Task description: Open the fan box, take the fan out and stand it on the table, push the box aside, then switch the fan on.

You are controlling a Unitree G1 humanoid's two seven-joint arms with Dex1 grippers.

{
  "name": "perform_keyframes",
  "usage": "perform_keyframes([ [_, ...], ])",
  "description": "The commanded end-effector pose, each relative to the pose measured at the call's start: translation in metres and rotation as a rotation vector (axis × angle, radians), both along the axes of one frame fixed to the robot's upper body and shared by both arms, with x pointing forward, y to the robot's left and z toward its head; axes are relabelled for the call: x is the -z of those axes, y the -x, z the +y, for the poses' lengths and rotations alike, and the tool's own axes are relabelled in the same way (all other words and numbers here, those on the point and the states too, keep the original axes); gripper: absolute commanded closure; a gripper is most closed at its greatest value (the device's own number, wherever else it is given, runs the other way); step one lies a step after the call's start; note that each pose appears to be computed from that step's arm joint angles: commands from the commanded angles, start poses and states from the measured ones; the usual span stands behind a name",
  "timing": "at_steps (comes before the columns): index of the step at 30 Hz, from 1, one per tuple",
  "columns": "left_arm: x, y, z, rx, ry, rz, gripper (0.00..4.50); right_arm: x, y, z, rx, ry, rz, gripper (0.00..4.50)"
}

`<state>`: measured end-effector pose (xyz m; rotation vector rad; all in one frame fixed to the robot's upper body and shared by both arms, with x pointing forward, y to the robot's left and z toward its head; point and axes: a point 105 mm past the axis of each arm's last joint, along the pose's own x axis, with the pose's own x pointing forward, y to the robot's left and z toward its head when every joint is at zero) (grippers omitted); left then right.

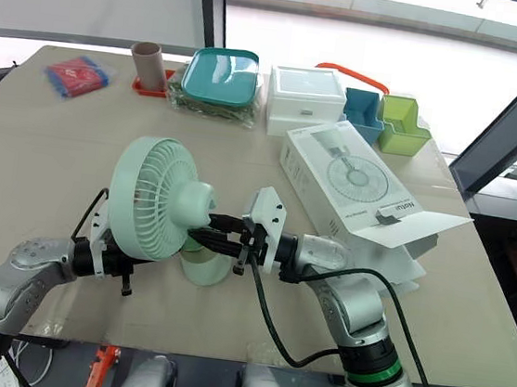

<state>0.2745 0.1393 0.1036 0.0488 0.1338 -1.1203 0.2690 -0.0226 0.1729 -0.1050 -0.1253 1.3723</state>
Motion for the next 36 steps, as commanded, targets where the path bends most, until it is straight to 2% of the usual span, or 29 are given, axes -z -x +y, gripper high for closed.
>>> perform_keyframes([
  [1, -0.007, 0.005, -0.011, 0.060, 0.002, -0.035, 4.42, -0.016, 0.009, 0.003, -0.030, -0.046, -0.055, 3.87],
  [21, -0.008, 0.005, -0.008, 0.056, -0.011, -0.048, 4.42, -0.017, 0.007, 0.003, -0.032, -0.049, -0.060, 3.87],
  [36, -0.035, -0.001, 0.033, -0.053, -0.019, -0.117, 4.42, -0.027, 0.002, -0.002, -0.025, -0.063, -0.092, 3.87],
])
